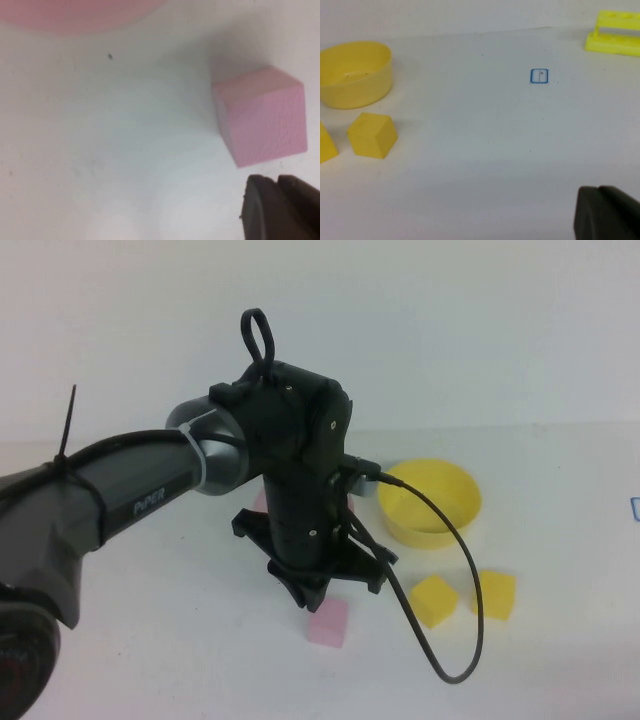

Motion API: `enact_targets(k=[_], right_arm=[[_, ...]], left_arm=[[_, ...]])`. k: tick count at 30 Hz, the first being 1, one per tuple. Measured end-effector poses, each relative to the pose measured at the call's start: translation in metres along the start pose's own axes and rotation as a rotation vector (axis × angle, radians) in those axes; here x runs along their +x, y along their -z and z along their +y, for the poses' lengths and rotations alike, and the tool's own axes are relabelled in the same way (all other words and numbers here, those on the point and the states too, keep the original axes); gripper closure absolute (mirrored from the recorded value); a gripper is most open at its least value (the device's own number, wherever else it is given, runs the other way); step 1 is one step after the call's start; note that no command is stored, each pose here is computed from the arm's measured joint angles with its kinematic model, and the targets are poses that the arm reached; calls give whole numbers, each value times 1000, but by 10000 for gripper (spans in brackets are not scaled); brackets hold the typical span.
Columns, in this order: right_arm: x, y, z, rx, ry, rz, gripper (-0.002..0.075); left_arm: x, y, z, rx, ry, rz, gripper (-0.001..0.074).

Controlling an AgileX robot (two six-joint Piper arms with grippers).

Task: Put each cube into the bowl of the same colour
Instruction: Pick up all the pink cubes and place them in the pink bowl

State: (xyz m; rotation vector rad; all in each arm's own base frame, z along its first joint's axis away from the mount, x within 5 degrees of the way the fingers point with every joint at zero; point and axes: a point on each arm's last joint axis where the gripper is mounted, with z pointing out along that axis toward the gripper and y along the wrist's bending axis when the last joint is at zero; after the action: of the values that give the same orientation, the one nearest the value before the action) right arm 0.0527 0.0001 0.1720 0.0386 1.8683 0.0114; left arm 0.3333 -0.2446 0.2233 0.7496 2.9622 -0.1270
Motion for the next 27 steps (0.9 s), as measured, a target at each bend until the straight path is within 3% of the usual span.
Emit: enact_targets(k=[3, 8, 10, 15, 22, 27], right_arm=[[0, 0, 0, 0, 0, 0, 727], [0, 0, 0, 0, 0, 0, 727], [0, 0, 0, 0, 0, 0, 727], [0, 0, 0, 0, 0, 0, 727], [0, 0, 0, 0, 0, 0, 727], [0, 0, 0, 0, 0, 0, 727]], left_arm=[[-2, 0, -1, 2, -15, -18, 582], [-5, 1, 0, 0, -16, -51, 218], [-8, 1, 1, -4, -15, -84, 147], [-14, -6, -1, 11, -9, -124, 176], [-11, -41, -1, 21, 11, 15, 264], [-12, -50, 0, 13, 28, 25, 391]])
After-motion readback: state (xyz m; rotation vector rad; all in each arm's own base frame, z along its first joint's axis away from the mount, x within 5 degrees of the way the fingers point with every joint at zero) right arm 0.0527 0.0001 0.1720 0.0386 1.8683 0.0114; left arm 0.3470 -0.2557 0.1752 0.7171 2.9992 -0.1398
